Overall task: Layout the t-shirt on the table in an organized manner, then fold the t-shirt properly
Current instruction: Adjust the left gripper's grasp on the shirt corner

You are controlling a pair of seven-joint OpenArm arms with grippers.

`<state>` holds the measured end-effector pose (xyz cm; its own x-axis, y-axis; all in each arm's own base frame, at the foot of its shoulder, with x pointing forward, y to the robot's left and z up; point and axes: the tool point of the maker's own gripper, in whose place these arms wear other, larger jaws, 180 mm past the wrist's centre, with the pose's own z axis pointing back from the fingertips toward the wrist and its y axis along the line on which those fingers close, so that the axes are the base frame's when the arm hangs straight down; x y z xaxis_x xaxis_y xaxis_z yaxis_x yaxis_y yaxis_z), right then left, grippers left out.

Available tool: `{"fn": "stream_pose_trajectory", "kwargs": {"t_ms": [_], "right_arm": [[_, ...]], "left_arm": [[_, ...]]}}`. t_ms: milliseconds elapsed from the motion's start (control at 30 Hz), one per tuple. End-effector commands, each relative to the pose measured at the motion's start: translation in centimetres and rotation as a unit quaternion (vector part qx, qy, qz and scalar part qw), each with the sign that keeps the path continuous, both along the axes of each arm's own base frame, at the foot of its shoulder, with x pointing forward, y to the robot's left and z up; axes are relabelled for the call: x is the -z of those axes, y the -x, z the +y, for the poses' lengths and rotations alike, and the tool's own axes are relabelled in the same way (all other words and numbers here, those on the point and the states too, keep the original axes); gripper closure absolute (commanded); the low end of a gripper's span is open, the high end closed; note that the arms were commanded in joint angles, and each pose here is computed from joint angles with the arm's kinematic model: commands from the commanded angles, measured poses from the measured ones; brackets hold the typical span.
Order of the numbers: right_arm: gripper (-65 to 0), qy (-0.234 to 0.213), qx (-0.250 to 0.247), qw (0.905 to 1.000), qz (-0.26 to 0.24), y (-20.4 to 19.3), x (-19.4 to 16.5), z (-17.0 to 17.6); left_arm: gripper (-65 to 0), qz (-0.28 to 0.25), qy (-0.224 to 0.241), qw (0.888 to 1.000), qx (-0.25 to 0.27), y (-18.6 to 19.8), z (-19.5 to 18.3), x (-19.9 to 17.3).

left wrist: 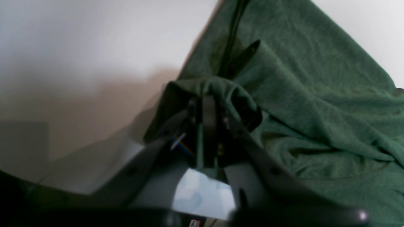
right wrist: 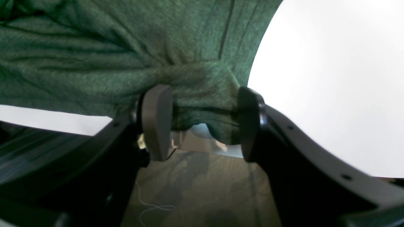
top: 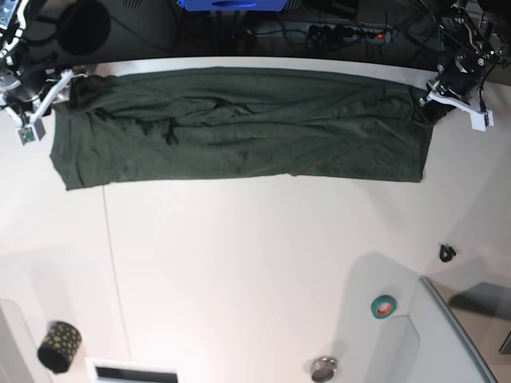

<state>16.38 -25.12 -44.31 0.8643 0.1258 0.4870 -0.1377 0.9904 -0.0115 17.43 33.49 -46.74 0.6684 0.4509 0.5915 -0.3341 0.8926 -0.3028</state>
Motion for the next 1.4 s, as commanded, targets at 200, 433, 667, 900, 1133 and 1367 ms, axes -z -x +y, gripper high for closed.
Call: {"fn": "stream_pose_trajectory", "kwargs": {"t_ms": [200, 433, 667, 900, 1133, 1367], "right_arm": [[-30.5, 0.005, -0.003, 0.9998, -0.017, -0.7, -0.8, -0.5], [-30.5, 0.005, -0.003, 0.9999, -0.016, -0.6, -0.8, -0.5], [-30.5, 0.005, -0.003, 0.9999, -0.014, -0.4, -0.7, -0.5], [-30.5, 0.004, -0.002, 0.9999, -0.012, -0.3, -0.6, -0.4], [-30.5, 0.004, -0.002, 0.9999, -0.011, -0.2, -0.6, -0.4], [-30.5, 0.004, -0.002, 1.0, -0.009, 0.0, -0.5, -0.3]], "left_arm": [[-21.9, -0.03, -0.014, 0.999, 0.002, -1.6, 0.9, -1.6], [-24.0, -0.034, -0.017, 0.999, 0.027, -2.9, 0.1, -1.9], [-35.7, -0.036, -0.022, 0.998, 0.052, -3.8, -0.5, -2.2], [-36.2, -0.059, -0.083, 0.992, 0.08, -5.2, 0.4, -6.5], [-36.2, -0.024, -0.148, 0.987, 0.055, -2.7, 6.5, -9.3], [-57.6, 0.072, -0.121, 0.985, 0.099, -0.1, 8.4, -5.2]]}}
